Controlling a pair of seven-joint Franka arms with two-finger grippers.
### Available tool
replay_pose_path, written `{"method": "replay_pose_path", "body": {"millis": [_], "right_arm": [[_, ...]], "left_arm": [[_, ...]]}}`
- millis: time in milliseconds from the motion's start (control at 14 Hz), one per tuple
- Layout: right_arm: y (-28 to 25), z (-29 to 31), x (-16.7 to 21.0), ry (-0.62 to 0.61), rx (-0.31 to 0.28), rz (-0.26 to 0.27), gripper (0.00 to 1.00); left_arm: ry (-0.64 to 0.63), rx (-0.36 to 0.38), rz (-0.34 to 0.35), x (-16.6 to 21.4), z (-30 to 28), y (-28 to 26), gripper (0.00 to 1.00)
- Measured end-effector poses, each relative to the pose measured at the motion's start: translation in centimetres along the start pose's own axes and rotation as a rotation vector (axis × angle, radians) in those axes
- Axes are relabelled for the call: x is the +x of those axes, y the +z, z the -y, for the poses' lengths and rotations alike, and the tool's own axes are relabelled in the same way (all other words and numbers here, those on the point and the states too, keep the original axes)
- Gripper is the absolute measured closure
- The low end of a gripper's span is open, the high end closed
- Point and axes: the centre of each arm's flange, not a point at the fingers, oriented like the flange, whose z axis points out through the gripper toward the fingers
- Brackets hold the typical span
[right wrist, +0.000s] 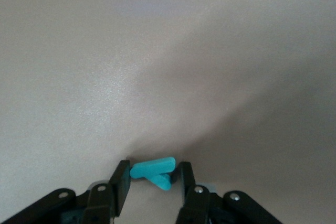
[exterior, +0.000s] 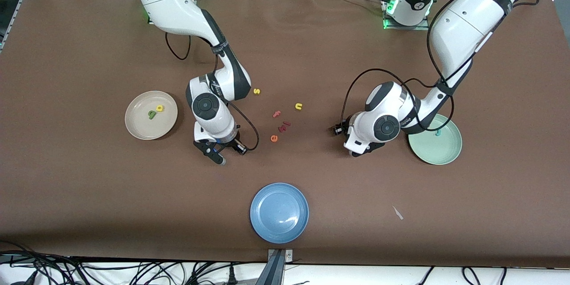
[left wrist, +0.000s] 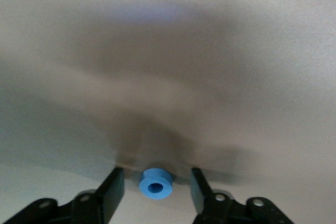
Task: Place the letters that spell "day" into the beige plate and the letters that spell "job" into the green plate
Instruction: 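Place the cyan v and blue o on the white and green plates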
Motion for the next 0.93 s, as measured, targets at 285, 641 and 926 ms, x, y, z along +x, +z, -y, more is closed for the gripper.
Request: {"method": "replay_pose_path", "body": {"millis": [285, 641, 926], "right_arm": [[-0.1, 0.1, 0.0, -0.008, 0.002, -0.004, 0.64], [-3.8, 0.0, 2.6, -0.025, -0.013, -0.036, 0.64], [-11.1, -2.8, 6.5, -0.107, -0.104, 0.010, 0.64]], "left_arm": [[-0.004, 0.001, -0.004, 0.0, 0.1, -0.6, 0.75], [-0.025, 0.007, -0.048, 3.1, 3.8, -8.7, 0.75], [0.006, 0.060, -0.061, 5.5, 12.9, -17.5, 0.75]]}}
